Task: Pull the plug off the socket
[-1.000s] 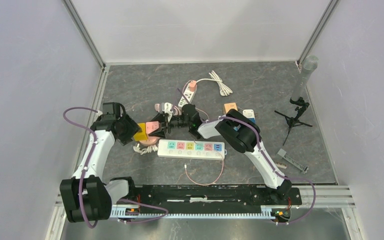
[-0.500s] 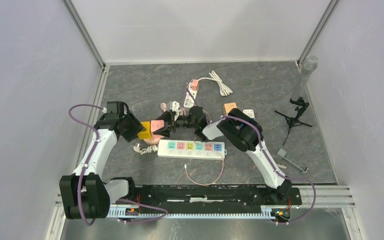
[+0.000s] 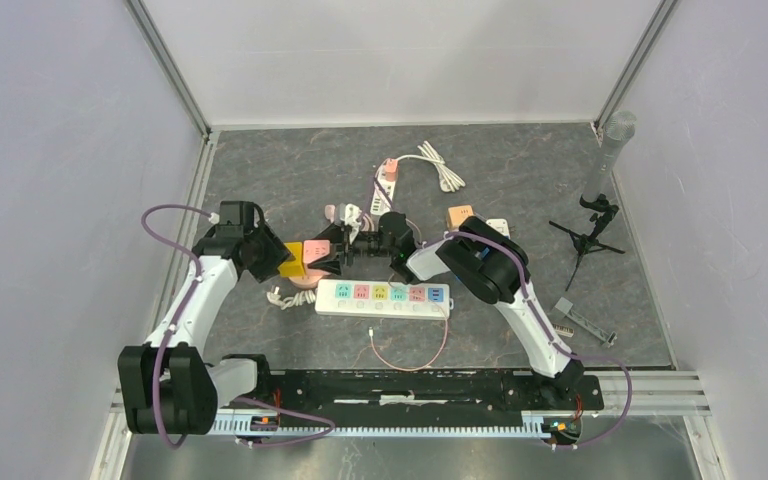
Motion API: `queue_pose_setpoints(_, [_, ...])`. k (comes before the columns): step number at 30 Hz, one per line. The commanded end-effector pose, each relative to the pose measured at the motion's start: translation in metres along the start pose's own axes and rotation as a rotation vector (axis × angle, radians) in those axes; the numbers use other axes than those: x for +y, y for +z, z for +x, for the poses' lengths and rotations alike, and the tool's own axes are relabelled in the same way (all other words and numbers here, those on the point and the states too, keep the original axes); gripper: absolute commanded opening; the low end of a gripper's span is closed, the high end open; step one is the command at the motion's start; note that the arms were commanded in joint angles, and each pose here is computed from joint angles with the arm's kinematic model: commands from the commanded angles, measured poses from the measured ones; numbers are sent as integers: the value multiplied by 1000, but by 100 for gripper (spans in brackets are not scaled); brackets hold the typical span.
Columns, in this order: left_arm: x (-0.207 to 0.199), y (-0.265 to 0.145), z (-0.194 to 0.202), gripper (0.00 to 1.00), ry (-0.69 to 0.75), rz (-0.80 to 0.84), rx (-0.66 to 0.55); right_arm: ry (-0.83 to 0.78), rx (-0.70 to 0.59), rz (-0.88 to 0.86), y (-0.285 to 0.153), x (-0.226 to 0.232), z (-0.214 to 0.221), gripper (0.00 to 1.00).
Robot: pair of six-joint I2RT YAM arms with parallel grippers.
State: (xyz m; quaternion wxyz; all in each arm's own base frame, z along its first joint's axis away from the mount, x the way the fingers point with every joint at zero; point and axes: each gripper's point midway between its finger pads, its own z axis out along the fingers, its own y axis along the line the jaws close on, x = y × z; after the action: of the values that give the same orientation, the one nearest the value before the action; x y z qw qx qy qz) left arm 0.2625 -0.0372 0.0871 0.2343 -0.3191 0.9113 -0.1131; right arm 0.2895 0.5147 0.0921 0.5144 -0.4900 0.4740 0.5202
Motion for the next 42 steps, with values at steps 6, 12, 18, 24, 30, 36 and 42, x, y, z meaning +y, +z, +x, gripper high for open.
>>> queue_pose_setpoints(6, [39,21,25,55,25,-194,74,-197,-53,-97,16,26,-46,0])
queue_pose_setpoints(12, [39,20,24,55,31,-196,62,-3,-200,-145,7,21,-77,0])
queue_pose_setpoints(18, [40,25,30,55,37,-215,80,-70,-72,-115,13,20,-55,0])
queue_pose_setpoints(24, [40,26,31,55,42,-219,82,-42,-115,-109,9,19,-65,0])
queue_pose_setpoints(30, [40,26,30,55,43,-220,81,13,-159,-137,7,19,-72,0])
queue_pose_setpoints(36, [41,26,29,55,50,-229,74,-128,-77,-90,7,27,-56,0])
queue_pose_setpoints(42, [41,25,31,55,55,-229,74,37,-248,-122,-2,17,-89,0])
